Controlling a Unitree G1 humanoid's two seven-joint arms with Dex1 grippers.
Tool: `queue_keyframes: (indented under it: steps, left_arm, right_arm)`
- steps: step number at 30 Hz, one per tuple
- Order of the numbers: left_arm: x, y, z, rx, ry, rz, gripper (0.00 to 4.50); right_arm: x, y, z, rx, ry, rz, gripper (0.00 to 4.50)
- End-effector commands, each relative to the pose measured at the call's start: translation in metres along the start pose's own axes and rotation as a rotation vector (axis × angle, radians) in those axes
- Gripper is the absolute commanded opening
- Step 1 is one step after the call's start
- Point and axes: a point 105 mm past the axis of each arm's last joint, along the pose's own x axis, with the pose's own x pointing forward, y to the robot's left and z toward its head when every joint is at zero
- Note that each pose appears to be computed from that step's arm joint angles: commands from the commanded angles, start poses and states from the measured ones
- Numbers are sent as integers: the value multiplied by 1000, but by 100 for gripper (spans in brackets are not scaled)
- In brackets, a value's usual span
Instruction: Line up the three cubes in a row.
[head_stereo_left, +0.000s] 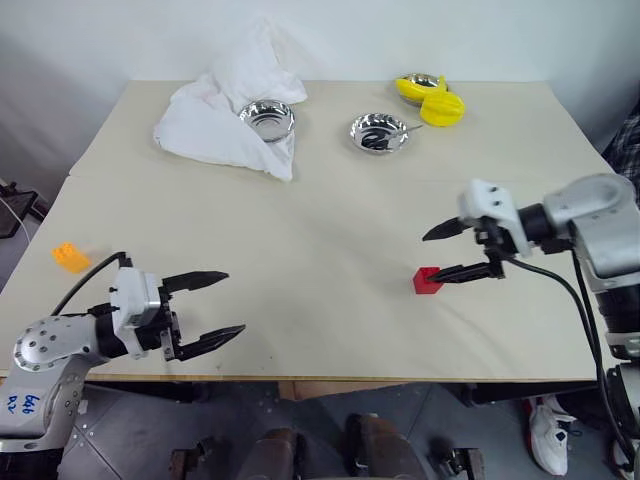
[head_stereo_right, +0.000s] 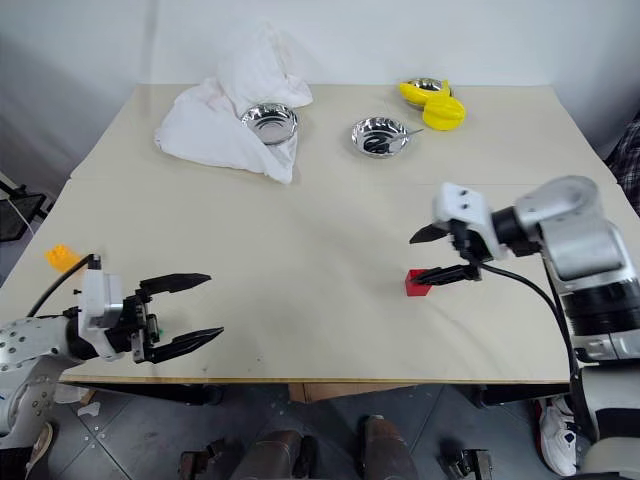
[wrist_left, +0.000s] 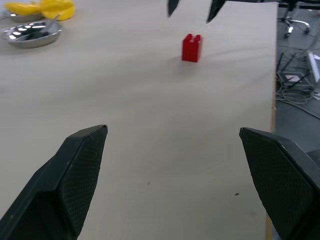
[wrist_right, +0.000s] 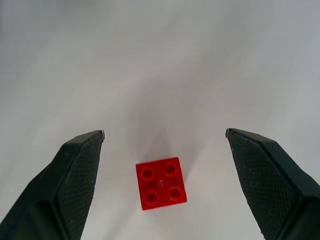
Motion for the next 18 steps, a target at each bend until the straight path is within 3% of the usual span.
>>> queue_keyframes:
  steps: [1,3,5,8,15,18]
  left_arm:
    - [-45,22,-7,-3,33,204,450]
    - [-64,30,-10,-21,34,294,450]
    - [-77,35,-12,-18,38,358,450]
    - [-106,34,-23,-67,57,471,450]
    - [-164,4,-53,-218,133,661,450]
    - [-181,-15,-68,-283,185,700,450]
  right_arm:
    - [-41,5,2,-108,-339,-107,409]
    - [-49,5,-12,-73,-387,-176,409]
    - [-53,4,-16,-56,-429,-209,445]
    - [-51,14,-26,-76,-420,-198,448]
    - [-40,36,-36,-96,-408,-119,448]
    - [-42,41,-35,-131,-476,-126,448]
